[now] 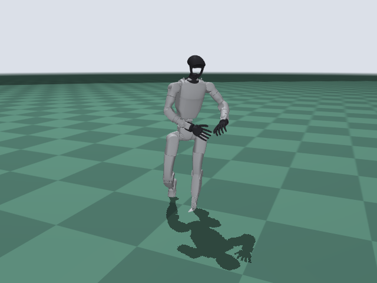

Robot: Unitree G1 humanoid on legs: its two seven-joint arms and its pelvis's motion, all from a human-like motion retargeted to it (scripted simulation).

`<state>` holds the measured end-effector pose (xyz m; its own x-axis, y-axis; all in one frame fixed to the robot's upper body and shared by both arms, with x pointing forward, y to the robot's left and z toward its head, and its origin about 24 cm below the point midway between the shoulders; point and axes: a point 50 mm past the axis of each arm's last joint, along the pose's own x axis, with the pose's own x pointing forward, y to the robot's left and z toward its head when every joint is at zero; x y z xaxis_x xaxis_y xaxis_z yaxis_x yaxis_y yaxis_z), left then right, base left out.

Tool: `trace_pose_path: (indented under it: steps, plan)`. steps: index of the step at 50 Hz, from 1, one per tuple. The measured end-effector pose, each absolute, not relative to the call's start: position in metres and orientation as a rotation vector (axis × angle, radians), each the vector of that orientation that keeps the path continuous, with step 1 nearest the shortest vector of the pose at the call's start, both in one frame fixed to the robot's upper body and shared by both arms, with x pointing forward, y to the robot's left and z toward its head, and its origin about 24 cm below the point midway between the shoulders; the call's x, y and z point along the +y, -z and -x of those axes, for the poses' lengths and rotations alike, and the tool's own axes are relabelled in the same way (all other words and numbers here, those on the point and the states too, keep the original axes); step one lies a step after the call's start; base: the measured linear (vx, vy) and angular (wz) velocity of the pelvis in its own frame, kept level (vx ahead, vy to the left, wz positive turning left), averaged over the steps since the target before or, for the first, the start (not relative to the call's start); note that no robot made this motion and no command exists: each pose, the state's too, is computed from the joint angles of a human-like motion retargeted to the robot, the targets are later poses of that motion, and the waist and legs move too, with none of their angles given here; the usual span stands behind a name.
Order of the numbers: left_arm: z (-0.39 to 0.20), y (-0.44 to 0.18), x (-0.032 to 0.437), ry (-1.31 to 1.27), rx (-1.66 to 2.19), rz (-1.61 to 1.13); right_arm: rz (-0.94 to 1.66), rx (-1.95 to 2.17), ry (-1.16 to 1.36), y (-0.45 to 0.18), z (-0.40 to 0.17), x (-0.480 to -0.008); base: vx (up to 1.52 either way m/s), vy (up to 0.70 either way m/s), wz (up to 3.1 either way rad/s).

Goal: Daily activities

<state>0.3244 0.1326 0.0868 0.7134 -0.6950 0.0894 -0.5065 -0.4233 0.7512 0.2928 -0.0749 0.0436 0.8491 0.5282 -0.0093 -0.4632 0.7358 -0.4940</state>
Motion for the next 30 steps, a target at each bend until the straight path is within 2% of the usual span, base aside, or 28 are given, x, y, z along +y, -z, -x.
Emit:
trace_pose_path:
  steps: [13,30]
  plan:
    - [-0.336,-0.093,0.158,0.178,-0.809,-2.169,0.524,-0.159,-0.482,-0.045,-0.289,-0.084,0.00,0.00,0.07]
    - [-0.345,-0.097,0.150,0.213,-0.819,-2.192,0.521,-0.168,-0.457,-0.045,-0.294,-0.077,0.00,0.00,0.00]
